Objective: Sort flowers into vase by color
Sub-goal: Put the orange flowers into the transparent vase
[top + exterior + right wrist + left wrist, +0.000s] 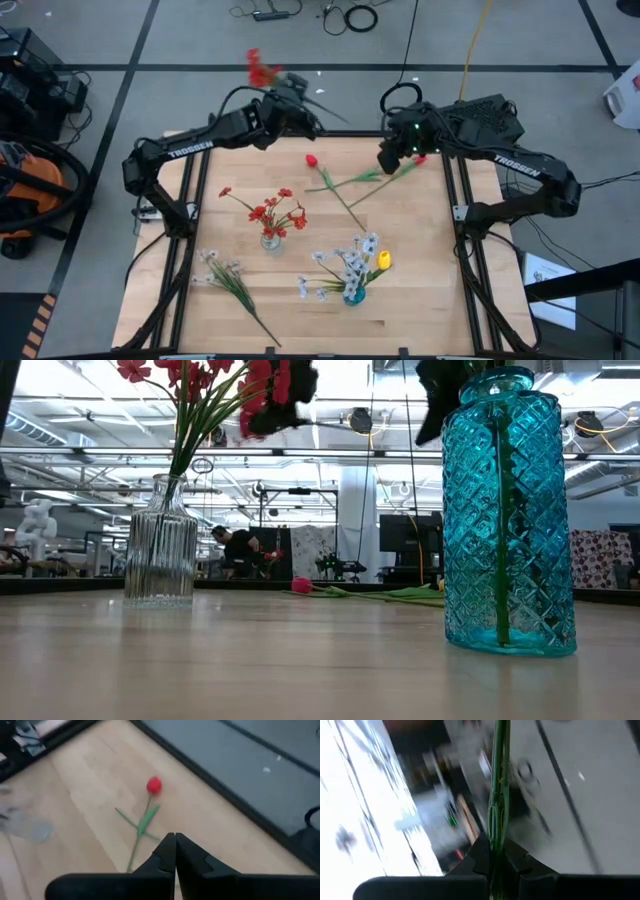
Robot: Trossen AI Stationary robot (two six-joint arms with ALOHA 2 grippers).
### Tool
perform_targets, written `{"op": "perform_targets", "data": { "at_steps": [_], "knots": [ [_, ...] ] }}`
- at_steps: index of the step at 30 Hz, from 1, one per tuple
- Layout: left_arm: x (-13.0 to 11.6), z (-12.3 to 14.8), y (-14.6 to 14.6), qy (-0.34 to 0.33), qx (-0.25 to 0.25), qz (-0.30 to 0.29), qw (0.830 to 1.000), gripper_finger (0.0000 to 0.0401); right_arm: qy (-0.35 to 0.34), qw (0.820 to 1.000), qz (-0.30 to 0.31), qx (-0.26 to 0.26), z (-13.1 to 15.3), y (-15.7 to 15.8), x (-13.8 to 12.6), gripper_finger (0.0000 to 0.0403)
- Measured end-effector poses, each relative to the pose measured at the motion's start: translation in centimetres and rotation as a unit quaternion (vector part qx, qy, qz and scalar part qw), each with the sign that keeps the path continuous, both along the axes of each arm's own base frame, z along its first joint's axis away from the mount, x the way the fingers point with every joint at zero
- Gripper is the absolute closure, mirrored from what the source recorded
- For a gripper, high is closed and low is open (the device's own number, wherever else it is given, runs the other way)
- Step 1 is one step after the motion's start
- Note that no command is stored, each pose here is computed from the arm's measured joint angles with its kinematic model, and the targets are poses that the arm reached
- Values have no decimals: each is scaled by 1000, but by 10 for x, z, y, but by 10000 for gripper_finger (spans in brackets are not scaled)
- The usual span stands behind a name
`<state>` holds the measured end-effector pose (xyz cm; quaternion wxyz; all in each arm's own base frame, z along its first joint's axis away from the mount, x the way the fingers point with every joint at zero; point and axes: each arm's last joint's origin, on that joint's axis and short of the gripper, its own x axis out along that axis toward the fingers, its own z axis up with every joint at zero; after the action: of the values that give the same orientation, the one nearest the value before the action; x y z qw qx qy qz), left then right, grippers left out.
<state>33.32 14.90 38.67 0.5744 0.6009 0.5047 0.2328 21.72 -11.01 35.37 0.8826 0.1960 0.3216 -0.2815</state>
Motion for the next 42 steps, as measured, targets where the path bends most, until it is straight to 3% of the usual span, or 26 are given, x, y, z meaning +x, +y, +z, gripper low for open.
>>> {"op": "perform_targets", "data": {
  "at_steps": [3,5,10,13,17,23,28,42],
  "knots": [
    [7,3,-5,51,28,-108,993,386,4,1000,-13,10,-12,-1,-12,402],
    [9,4,-7,77,48,-145,985,386,-12,1000,-5,10,-14,1,-24,403],
    [12,14,-6,86,106,-164,977,386,-69,997,26,26,-25,-6,-62,403],
    [18,19,-6,68,142,-174,972,386,-156,985,59,53,-34,-18,-72,403],
    [36,8,-8,119,189,-198,954,386,-249,960,99,79,-45,-37,-59,403],
    [55,-10,-26,159,191,-212,945,386,-324,933,155,15,-21,-54,-42,403],
    [61,-7,-44,142,202,-227,942,384,-339,925,172,-8,2,-57,-37,401],
    [64,-2,-62,135,206,-214,945,380,-343,882,316,71,18,-57,13,298]
  ]
}}
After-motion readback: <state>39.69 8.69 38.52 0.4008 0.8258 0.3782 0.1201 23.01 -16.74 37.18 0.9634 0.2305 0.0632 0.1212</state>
